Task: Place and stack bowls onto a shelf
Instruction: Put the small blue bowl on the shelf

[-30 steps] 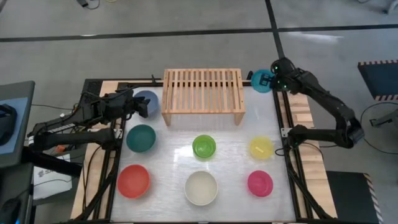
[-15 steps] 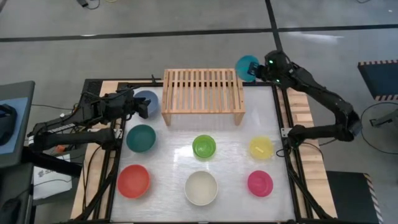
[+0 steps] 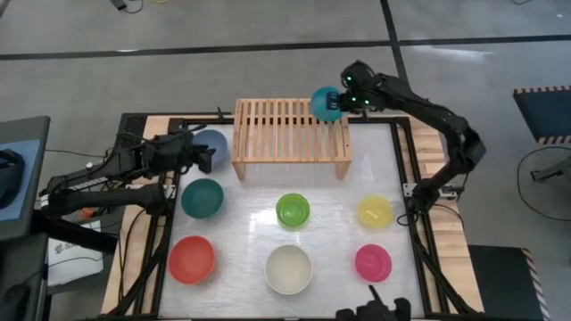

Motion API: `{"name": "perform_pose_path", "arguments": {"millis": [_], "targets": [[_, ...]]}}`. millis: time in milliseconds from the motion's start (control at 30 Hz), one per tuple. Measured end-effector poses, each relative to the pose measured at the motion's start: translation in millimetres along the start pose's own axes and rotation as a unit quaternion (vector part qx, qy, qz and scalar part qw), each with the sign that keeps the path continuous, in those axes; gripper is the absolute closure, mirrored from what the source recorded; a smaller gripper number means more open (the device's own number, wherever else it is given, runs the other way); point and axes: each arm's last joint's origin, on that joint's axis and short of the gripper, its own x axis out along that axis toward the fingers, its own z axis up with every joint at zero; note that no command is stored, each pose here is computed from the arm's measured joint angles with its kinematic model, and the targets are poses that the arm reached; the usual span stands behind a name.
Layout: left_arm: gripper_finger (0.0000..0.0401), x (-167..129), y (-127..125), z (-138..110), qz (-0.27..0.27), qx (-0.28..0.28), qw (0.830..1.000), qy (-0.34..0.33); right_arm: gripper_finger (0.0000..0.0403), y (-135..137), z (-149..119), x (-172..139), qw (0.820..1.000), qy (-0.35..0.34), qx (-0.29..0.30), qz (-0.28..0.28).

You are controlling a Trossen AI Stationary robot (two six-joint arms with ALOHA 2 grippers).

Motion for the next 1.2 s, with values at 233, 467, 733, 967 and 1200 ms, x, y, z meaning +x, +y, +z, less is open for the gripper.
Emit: {"name": "perform_pose_path", "arguments": {"millis": [233, 467, 733, 967, 1200], "targets": [[0.025, 0, 4, -6, 0.018, -0.015, 0.999, 0.03, 0.0331, 2, 0, 10, 1.0, 0.019, -0.014, -0.016], [0.025, 0, 4, -6, 0.02, -0.015, 0.999, 0.031, 0.026, 2, 1, 9, 1.0, 0.018, -0.019, -0.014], [0.025, 0, 4, -6, 0.02, -0.006, 0.999, 0.032, 0.0217, 2, 1, -6, 1.0, -0.014, -0.021, -0.017], [0.025, 0, 4, -6, 0.017, -0.011, 0.999, 0.032, 0.0225, 1, 1, -12, 0.999, -0.021, -0.032, -0.015], [0.025, 0, 3, -5, 0.012, -0.015, 0.999, 0.025, 0.0272, 1, 0, 2, 0.999, -0.001, -0.044, -0.029]]}}
